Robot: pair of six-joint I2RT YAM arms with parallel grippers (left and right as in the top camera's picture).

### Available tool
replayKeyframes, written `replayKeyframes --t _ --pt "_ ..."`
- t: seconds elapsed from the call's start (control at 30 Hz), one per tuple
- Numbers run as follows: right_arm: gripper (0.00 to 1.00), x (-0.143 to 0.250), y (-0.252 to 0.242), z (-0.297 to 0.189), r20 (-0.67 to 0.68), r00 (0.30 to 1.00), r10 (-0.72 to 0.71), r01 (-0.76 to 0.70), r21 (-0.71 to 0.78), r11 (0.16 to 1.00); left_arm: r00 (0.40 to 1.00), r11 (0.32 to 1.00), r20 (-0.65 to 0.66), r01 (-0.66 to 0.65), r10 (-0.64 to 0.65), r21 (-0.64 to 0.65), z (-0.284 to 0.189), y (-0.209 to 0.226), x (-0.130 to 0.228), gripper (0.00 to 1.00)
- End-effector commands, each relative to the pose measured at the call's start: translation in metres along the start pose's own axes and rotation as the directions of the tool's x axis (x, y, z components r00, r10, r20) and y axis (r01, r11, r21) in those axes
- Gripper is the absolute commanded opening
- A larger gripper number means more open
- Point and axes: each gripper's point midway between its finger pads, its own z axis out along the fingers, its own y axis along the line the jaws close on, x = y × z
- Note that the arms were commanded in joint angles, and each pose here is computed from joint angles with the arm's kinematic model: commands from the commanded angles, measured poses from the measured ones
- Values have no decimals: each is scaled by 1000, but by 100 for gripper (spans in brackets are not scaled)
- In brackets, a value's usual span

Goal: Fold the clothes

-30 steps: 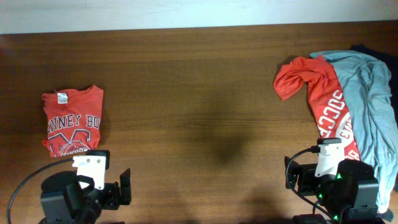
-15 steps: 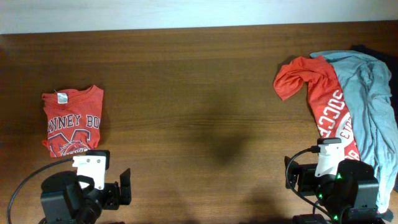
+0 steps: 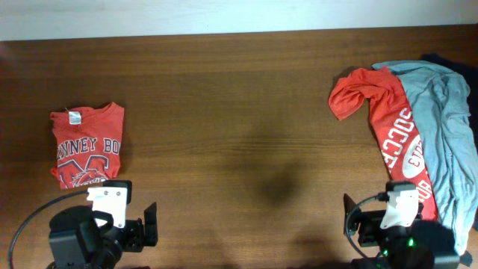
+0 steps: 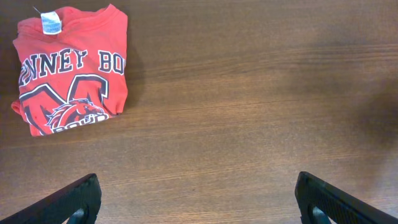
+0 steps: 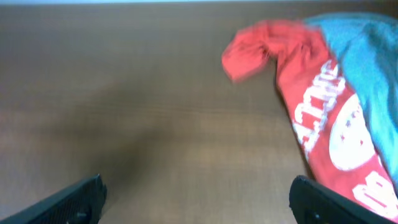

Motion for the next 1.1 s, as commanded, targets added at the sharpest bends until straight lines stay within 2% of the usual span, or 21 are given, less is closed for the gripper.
replayKeyframes --t 0.0,0.23,0.33,0.47,0.57,1.07 --pt "98 10 3 12 86 996 3 -1 -23 1000 1000 1000 6 -17 17 -8 -1 1 0 100" --pt "99 -6 2 56 310 951 -12 25 -39 999 1000 1000 6 -17 17 -8 -1 1 0 100" --pt "99 -13 1 75 425 905 -19 38 -35 999 1000 1000 7 -17 17 -8 -1 1 0 100" --pt "99 -12 0 86 496 868 -22 45 -35 998 1000 1000 6 -18 18 -8 -1 1 0 100" --pt "99 10 -1 99 421 907 -18 37 -36 999 1000 1000 6 -17 17 -8 -1 1 0 99" --pt "99 9 -2 98 425 905 -19 36 -32 999 1000 1000 6 -17 17 -8 -1 1 0 100"
